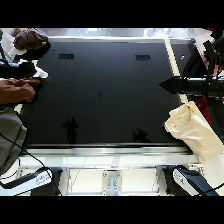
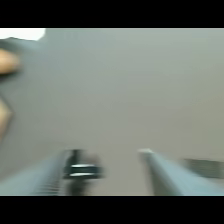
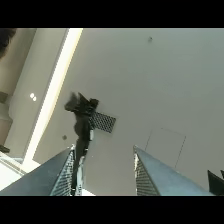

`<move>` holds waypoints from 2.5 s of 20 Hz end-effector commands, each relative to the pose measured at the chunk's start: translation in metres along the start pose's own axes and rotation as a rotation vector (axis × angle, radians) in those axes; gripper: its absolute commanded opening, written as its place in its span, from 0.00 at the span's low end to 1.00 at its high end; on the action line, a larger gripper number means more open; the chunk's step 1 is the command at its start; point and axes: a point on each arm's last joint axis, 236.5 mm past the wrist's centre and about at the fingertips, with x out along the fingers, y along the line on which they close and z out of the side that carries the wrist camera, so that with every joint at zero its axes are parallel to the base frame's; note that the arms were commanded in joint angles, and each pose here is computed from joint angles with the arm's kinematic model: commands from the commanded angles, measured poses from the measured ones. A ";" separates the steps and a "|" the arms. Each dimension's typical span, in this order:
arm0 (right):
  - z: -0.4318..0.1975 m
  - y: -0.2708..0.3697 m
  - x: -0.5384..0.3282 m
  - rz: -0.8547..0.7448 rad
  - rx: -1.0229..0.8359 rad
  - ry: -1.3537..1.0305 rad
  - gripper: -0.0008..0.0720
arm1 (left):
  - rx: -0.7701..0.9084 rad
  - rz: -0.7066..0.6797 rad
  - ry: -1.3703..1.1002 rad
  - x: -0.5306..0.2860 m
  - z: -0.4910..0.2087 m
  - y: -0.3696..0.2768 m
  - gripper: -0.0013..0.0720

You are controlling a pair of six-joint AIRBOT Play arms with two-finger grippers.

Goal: Fold the shirts.

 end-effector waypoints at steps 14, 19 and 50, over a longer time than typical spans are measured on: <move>0.022 -0.005 -0.001 -0.022 0.005 -0.093 0.57 | -0.482 0.686 0.443 0.024 -0.199 0.324 0.88; 0.027 0.007 -0.002 0.032 0.025 -0.112 0.57 | -0.479 0.676 0.431 0.058 -0.217 0.345 0.88; 0.038 -0.004 -0.004 -0.019 0.004 -0.162 0.57 | 0.280 -0.402 -0.115 -0.080 -0.005 -0.224 0.99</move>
